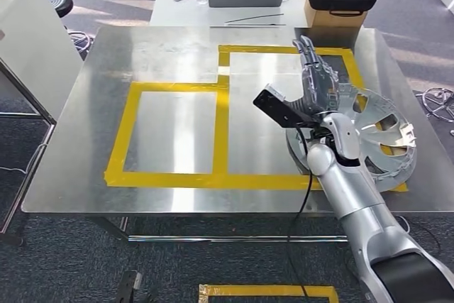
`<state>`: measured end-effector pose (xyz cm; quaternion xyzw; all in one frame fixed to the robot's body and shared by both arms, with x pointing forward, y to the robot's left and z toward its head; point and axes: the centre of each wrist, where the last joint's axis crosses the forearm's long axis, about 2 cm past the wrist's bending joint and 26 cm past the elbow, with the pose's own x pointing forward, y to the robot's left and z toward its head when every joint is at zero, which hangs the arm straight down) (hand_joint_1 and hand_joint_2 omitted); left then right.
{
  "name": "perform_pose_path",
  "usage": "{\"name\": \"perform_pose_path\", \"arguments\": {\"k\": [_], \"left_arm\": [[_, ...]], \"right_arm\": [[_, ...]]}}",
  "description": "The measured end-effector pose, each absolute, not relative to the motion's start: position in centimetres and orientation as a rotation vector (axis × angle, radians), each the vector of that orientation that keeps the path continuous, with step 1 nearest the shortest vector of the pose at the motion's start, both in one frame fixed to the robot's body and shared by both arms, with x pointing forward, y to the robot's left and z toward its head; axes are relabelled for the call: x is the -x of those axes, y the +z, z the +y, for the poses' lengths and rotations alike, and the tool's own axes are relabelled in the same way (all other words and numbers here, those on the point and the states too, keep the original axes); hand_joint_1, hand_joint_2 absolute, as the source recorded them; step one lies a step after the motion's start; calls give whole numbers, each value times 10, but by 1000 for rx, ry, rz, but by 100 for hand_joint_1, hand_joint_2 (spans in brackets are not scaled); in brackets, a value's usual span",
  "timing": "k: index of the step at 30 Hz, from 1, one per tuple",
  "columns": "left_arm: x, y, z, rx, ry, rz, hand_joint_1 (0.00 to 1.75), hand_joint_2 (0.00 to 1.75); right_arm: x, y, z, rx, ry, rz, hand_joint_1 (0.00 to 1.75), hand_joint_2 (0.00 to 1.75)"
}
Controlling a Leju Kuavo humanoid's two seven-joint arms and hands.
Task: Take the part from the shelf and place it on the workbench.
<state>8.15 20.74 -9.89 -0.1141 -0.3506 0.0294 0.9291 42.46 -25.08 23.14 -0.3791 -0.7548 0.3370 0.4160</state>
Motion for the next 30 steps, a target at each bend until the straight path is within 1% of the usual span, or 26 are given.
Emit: {"name": "perform_pose_path", "arguments": {"k": [5,9,15,21,25,30], "left_arm": [[-81,-99,207,233,71,-723,0,175],[-77,-100,207,222,81,-725,0,175],[-71,-101,205,207,106,-755,0,175],[-65,-102,205,195,131,-772,0,175],[-61,-102,206,185,148,-774,0,175],[-59,-102,206,182,172,-774,0,175]], "right_arm": [[-417,228,-248,925,818,-1948,0,0],[-394,217,-242,862,723,-2054,0,0],[-329,214,-221,707,402,-2369,0,0],[-265,222,-209,579,121,-2573,0,0],[-229,224,-204,528,22,-2648,0,0],[-198,228,-198,493,-29,-2703,0,0]]}}
